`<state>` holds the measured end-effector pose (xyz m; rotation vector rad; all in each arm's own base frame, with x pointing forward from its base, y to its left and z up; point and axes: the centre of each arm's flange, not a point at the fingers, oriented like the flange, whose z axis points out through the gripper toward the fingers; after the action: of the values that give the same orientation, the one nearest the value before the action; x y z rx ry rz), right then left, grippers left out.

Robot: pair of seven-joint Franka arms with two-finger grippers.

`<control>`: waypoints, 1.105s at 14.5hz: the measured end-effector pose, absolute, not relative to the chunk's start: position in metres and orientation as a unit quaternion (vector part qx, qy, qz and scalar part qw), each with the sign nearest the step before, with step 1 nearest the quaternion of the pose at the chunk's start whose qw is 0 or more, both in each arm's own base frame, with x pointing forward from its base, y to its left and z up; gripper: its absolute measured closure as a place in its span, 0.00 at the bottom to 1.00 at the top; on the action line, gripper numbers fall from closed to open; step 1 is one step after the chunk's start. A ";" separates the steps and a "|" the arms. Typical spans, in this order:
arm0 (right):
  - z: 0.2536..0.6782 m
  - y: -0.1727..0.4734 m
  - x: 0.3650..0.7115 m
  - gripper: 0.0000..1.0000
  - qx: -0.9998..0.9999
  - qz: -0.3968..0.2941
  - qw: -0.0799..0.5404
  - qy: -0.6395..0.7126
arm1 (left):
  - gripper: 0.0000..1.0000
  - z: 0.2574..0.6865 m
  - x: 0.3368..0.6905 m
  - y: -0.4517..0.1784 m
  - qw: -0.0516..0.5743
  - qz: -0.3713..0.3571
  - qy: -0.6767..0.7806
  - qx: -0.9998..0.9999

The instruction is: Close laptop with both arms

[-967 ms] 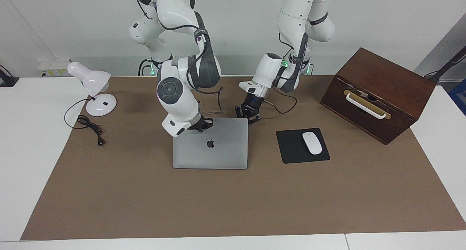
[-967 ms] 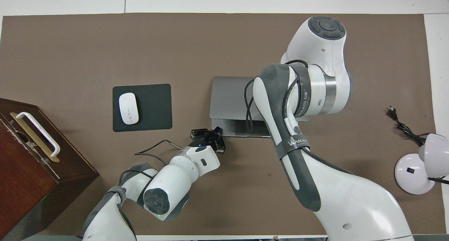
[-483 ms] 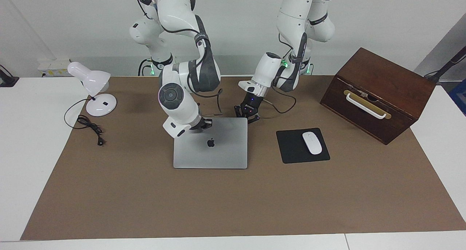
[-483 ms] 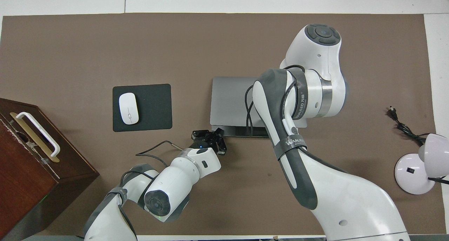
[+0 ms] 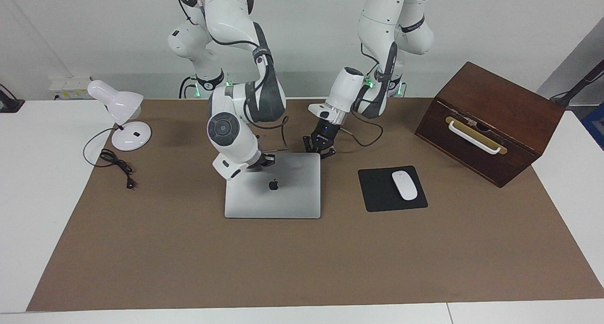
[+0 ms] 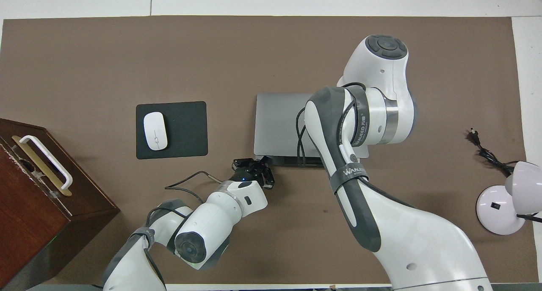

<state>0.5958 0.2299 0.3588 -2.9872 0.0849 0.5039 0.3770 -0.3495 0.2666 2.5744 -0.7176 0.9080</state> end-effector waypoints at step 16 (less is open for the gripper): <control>0.336 0.236 0.583 0.99 -0.981 0.183 0.051 0.026 | 0.99 0.267 0.377 -0.350 0.159 0.318 -0.252 0.900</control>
<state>0.5831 0.2356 0.3356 -2.9869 0.0787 0.5572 0.3769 -0.3495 0.2665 2.5742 -0.7192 0.9082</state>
